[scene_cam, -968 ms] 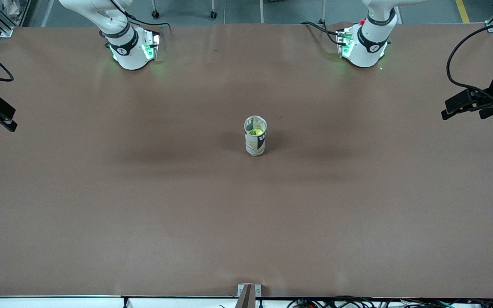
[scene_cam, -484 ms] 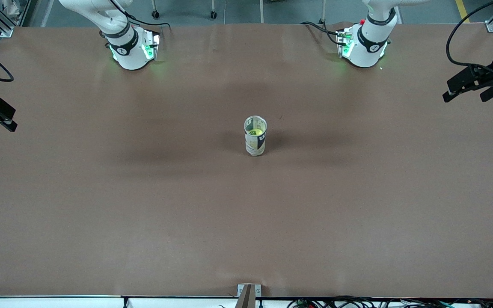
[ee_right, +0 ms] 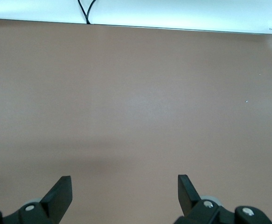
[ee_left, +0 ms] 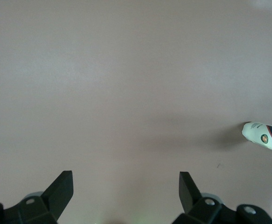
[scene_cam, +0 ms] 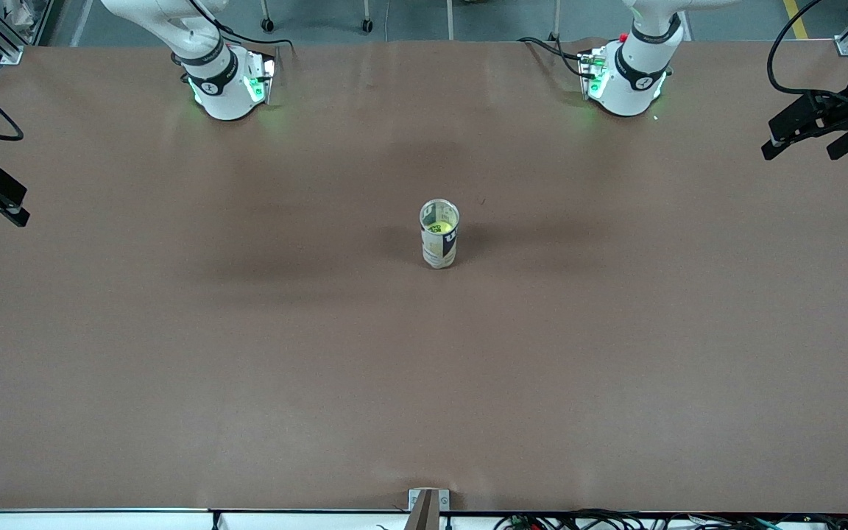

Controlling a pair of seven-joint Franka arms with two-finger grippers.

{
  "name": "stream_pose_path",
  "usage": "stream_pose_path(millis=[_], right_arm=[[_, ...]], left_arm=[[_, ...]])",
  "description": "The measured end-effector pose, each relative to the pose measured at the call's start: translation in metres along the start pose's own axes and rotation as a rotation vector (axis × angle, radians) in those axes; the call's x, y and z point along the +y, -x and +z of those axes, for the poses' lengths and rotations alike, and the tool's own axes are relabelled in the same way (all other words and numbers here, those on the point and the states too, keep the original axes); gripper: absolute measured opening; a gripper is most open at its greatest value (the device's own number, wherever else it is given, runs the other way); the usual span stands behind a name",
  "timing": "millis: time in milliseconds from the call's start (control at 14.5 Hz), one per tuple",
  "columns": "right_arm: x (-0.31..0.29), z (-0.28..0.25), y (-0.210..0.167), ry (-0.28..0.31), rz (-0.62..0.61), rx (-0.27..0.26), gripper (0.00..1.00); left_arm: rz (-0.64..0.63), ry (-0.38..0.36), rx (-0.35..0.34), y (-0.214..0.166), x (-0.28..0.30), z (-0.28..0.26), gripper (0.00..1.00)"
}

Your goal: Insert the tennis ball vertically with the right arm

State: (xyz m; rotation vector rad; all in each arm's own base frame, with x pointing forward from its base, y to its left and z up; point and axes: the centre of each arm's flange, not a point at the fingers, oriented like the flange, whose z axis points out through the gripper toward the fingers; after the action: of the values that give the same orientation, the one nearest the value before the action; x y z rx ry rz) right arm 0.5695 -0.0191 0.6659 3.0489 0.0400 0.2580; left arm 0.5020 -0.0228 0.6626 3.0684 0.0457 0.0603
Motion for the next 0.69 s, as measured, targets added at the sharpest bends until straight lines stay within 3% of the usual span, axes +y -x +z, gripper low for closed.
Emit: stream_pose_path(millis=[691], right_arm=[[0.0,0.001,0.0,0.0,0.0,-0.002,1.0]], left_arm=[[0.019,-0.029,0.003,-0.029,0.007,0.002,1.0]])
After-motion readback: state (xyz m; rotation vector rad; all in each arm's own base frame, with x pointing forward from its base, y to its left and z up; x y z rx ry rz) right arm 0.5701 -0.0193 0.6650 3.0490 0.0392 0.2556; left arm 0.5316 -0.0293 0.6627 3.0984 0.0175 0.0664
